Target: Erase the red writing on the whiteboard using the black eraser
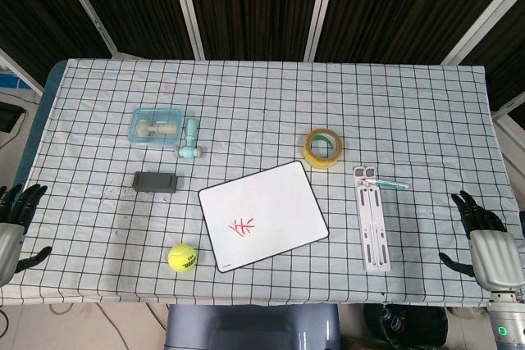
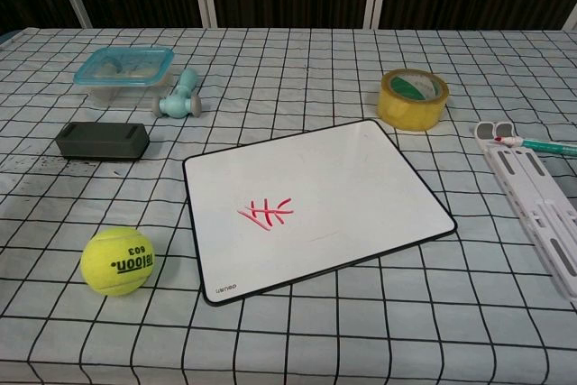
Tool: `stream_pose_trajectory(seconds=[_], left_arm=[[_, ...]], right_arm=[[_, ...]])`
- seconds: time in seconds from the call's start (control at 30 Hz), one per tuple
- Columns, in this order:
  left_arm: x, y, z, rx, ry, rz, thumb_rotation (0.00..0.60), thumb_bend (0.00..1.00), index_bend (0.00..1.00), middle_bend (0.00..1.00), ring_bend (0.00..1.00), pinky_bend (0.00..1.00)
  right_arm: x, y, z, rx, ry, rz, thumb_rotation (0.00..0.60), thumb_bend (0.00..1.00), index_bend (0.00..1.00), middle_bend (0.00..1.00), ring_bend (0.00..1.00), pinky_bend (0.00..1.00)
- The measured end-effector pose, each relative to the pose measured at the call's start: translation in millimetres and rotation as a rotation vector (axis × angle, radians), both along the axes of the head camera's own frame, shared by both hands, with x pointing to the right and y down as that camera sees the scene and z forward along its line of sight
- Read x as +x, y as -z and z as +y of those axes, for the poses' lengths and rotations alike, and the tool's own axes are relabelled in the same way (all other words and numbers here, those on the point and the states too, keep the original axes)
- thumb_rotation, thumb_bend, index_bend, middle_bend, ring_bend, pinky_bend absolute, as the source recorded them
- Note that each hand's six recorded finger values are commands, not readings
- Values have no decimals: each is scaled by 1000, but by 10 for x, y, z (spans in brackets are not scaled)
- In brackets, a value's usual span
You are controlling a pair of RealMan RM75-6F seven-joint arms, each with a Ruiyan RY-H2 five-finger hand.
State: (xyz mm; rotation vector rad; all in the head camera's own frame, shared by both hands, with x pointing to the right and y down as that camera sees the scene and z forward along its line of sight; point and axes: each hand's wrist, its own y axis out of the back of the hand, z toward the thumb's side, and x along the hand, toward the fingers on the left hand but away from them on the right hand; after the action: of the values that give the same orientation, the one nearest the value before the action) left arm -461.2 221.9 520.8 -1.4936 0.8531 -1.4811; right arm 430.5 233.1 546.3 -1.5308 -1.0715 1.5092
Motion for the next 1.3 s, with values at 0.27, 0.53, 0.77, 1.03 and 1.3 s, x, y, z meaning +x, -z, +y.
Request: stream_pose_trajectory(seconds=[0.27,0.53,0.77,1.03,1.3], left_arm=[[-17,-18,3,-9,3,-6,600,87,0,73,0,12],[-16,-7,-1,-7,6,-3,600,87,0,74,0,14],[2,-13,1,-7,0,-15,600,88,0,74,0,17],[81,-38,-24,-13,-14,-43,600,89,0,75,0,31],[283,-137,-169,-34,-40,-40,600,92,0,82,0,38]], right_arm=[[2,-4,8,-2,0,1,600,65,45,69,186,214],[-1,-13,2,-5,-2,-1,600,66,46,69,186,214],[9,-1,-1,-3,-5,0,600,65,45,69,186,214],[17,7,-2,-3,-11,-3,600,65,45,69,186,214],[20,7,-7,-4,-14,-4,600,66,46,69,186,215]])
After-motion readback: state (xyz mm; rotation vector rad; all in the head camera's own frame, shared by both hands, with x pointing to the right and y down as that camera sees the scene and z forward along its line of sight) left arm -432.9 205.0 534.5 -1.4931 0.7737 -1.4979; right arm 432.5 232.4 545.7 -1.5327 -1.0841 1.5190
